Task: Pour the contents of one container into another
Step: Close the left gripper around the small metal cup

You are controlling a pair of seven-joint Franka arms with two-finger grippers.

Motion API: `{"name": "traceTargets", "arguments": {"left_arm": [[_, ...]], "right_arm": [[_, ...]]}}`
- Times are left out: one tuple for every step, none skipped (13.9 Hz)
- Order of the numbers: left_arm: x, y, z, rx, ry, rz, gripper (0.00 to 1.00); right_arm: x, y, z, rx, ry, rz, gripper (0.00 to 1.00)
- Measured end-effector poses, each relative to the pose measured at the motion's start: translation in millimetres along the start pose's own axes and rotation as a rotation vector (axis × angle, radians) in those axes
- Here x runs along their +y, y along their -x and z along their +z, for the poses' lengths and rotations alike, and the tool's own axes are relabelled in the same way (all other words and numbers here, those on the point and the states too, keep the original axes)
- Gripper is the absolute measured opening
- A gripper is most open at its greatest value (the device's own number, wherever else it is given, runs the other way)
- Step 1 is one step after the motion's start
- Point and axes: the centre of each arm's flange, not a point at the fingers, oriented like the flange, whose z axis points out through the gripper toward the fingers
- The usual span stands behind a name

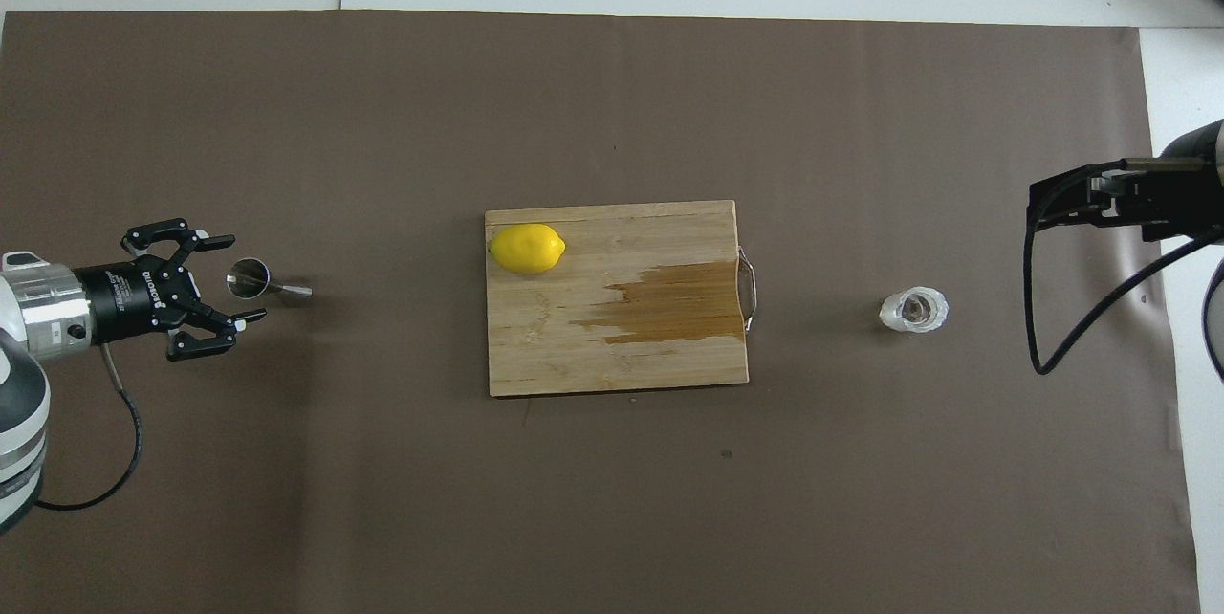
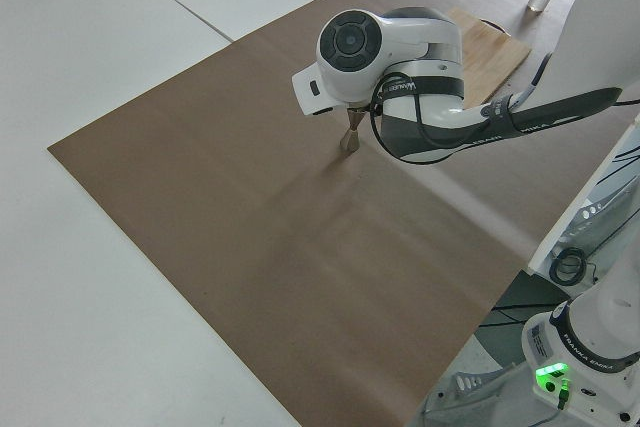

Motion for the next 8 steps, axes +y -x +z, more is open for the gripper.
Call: {"name": "traceTargets", "arguments": {"left_arm": [[-1.1, -2.7, 0.7, -0.006, 0.002, -0.013, 1.00], [-1.4, -4.2, 0.7, -0.015, 0.006, -0.026, 1.00], [-1.6, -4.8, 0.8, -0.024, 0.010, -0.037, 1.00], [-1.6, -4.9, 0.9, -0.035, 0.016, -0.051, 1.00], [-1.5, -5.0, 1.0, -0.049, 0.025, -0.066, 1.00], [-1.5, -5.8, 1.1, -0.056, 0.033, -0.079, 0.98], [-1.9, -7.3, 1.6, -0.063, 0.042, -0.092, 0.98], [-2.7, -8.4, 2.6, -0.070, 0.047, -0.104, 0.94]], "right_arm": [[0.0, 0.0, 0.0, 0.000, 0.000, 0.000, 1.00], [0.0, 0.0, 0.0, 0.000, 0.000, 0.000, 1.00], [0.0, 0.0, 0.0, 0.000, 0.000, 0.000, 1.00], [0.0, 0.0, 0.0, 0.000, 0.000, 0.000, 1.00], [0.0, 0.0, 0.0, 0.000, 0.000, 0.000, 1.00], [0.0, 0.0, 0.0, 0.000, 0.000, 0.000, 1.00], [0.0, 0.0, 0.0, 0.000, 0.000, 0.000, 1.00], [0.0, 0.0, 0.0, 0.000, 0.000, 0.000, 1.00]]}}
